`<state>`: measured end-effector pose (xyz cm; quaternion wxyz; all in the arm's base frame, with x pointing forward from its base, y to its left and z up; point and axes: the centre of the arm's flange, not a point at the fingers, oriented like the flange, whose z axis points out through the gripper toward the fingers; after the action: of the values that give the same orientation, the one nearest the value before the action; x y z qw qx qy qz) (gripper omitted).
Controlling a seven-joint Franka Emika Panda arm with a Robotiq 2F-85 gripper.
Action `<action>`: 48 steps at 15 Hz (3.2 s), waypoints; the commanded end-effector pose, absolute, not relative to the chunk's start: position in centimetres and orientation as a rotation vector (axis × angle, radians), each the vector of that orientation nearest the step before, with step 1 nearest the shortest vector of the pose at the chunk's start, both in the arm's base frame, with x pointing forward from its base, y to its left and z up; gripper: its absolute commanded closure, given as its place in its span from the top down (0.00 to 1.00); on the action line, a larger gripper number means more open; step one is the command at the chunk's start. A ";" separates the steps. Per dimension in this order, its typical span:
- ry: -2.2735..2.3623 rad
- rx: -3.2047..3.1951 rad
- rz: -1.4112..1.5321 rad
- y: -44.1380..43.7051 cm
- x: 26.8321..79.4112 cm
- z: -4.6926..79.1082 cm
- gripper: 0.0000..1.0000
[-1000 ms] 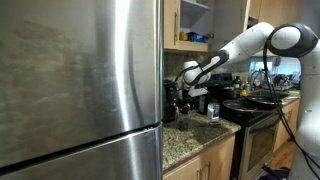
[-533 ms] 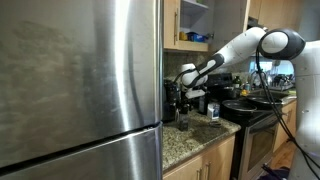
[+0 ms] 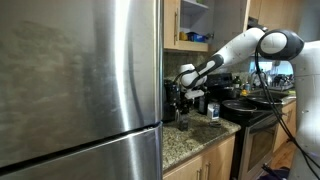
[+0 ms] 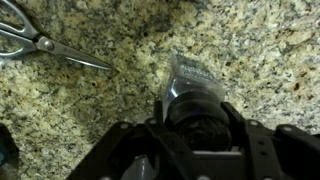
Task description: Put the object in the upper cabinet and close the right upper cabinet door
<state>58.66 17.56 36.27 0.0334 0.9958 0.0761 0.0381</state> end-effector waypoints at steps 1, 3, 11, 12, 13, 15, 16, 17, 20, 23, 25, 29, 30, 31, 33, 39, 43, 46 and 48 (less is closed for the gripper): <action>0.236 3.034 0.144 17.6 58.6 37.6 0.33; 0.253 3.031 0.240 17.2 57.2 40.7 0.33; 0.325 2.806 0.728 15.8 47.7 57.2 0.33; 0.310 2.776 0.805 15.6 46.0 59.1 0.33; 0.283 2.753 0.878 15.4 44.1 60.8 0.33; 0.300 2.792 0.808 16.4 46.9 60.7 0.58; 0.298 2.776 0.854 16.2 45.1 62.2 0.58; 0.296 2.765 0.882 16.1 43.8 63.0 0.58; 0.193 2.741 1.077 15.4 42.3 66.4 0.33; 0.056 2.696 1.263 14.0 38.7 73.2 0.33; -0.064 2.659 1.382 12.7 35.6 77.5 0.33; -0.121 2.636 1.501 11.7 33.1 80.2 0.58; -0.141 2.623 1.529 11.3 32.1 81.0 0.58; -0.152 2.618 1.538 11.1 31.8 81.2 0.33; -0.332 2.631 1.664 10.8 33.8 83.0 0.33; -0.834 2.594 1.796 7.7 40.6 91.3 0.33; -0.893 2.604 1.792 6.4 40.1 89.1 0.58; -0.917 2.641 1.808 6.7 41.6 89.1 0.33; -1.091 2.653 1.922 6.1 43.3 91.5 0.33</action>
<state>41.33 6.83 89.12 -0.0963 0.7876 -0.2823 0.5392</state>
